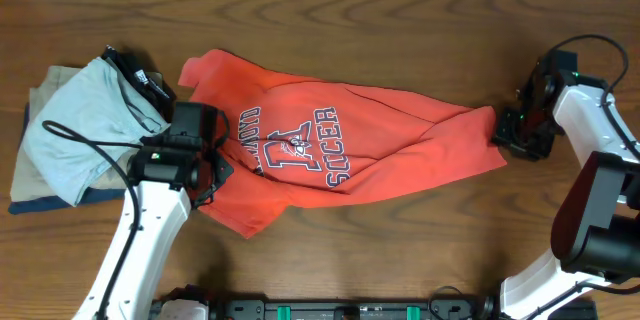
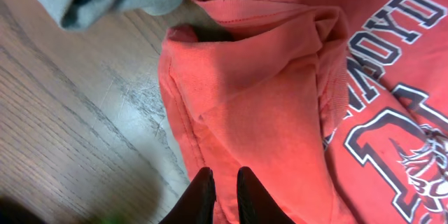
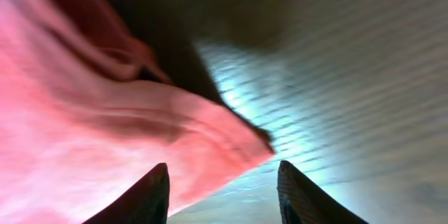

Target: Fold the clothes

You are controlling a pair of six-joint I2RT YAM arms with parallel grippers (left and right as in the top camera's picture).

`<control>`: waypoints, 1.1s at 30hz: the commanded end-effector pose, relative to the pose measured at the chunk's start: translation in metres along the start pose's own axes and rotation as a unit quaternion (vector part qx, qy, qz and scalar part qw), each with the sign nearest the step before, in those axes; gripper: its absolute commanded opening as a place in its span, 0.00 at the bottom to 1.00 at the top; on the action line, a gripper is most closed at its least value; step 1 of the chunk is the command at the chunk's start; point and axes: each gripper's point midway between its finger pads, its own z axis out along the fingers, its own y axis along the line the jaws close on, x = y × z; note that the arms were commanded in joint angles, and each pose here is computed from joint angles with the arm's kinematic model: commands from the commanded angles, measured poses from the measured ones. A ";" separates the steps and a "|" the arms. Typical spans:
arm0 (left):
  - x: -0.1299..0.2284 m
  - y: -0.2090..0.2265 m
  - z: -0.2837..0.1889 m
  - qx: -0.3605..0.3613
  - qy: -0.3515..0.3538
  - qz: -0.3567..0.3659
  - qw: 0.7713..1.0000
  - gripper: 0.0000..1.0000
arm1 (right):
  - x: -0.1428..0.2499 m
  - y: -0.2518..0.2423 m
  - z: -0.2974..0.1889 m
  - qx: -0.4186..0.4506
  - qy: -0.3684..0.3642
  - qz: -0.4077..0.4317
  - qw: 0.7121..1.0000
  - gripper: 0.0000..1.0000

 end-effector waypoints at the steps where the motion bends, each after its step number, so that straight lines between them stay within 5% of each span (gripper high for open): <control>1: 0.001 0.004 0.002 -0.012 0.005 0.003 1.000 0.15 | 0.005 -0.018 0.005 0.037 -0.005 0.014 0.999 0.51; 13: 0.012 0.018 0.001 -0.039 0.027 0.011 0.999 0.15 | 0.033 -0.007 0.058 -0.020 -0.007 0.011 1.000 0.52; 18: 0.013 0.019 0.001 -0.042 0.030 0.011 0.999 0.15 | 0.037 -0.002 0.062 -0.036 -0.003 0.008 0.999 0.32; 26: 0.014 0.021 0.001 -0.045 0.032 0.012 0.998 0.15 | 0.059 0.009 0.060 -0.074 0.042 -0.022 0.996 0.30; 30: 0.014 0.021 0.001 -0.045 0.032 0.012 0.998 0.15 | 0.063 0.008 0.059 -0.072 0.051 -0.021 0.996 0.02; 33: 0.014 0.021 0.001 -0.045 0.032 0.012 0.998 0.15 | 0.062 0.008 0.059 -0.072 0.049 -0.023 0.996 0.01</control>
